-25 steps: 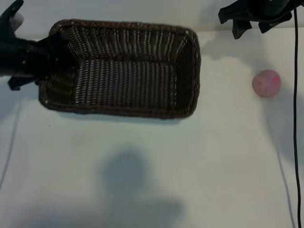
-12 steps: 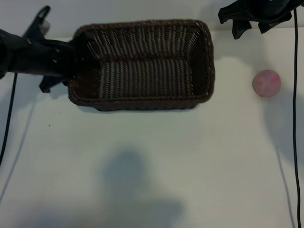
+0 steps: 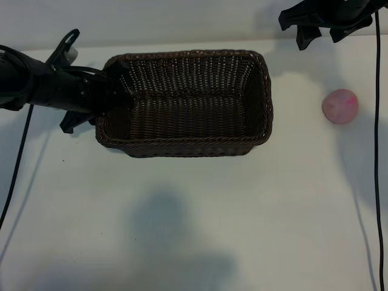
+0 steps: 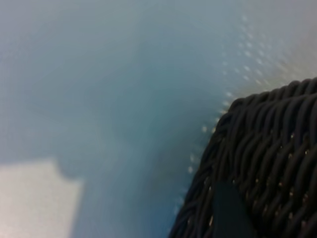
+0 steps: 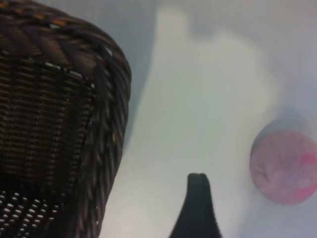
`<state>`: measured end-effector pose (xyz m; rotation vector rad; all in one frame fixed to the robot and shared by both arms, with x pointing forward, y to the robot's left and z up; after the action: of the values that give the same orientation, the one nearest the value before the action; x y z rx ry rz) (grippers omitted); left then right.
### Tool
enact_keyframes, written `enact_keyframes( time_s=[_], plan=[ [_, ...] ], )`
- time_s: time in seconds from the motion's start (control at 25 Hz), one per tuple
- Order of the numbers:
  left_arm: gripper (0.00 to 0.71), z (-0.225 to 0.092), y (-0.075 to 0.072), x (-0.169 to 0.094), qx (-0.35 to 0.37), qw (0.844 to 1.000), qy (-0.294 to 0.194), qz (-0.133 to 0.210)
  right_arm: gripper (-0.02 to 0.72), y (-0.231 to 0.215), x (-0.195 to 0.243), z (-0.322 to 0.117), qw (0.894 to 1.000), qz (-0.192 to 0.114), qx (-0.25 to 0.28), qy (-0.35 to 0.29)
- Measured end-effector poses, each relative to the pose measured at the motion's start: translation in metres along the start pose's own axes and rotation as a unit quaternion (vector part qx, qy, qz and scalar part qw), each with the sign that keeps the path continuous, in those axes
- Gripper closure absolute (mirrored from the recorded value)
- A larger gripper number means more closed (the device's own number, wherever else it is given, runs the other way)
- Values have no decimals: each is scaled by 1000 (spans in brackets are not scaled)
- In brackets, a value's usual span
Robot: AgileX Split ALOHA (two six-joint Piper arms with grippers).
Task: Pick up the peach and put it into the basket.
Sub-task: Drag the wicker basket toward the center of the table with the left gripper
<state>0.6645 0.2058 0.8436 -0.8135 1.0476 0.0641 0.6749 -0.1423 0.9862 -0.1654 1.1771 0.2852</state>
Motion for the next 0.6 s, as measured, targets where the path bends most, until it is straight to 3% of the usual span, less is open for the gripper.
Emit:
enact_keyframes(
  time_s=[0.44,0.52,0.6],
  plan=[
    [341,0,0,0,1,1000,0,0,145,1,0,-1,1000,2,-1,2],
    [294,-1,0,0,-1,1000,2,-1,145,1,0,-1,1000,1,-1,3],
    [198,-2,-2,-1,-2,1000,4,-4,145,0,0,-1,1000,0,-2,3]
  ],
)
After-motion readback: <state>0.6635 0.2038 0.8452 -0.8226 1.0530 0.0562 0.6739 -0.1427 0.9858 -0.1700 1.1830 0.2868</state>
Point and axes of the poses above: a point on each arm's last joint axis where the gripper is mounted, x pointing out along that axis toward the gripper, y along the wrist's bending axis when the last joint is at zero, z = x × y, the point moved 9 cm from there along x, pointing out along that axis toward the gripper, and after that the axes turned 1 degree about -x, right-handed, at the moved point
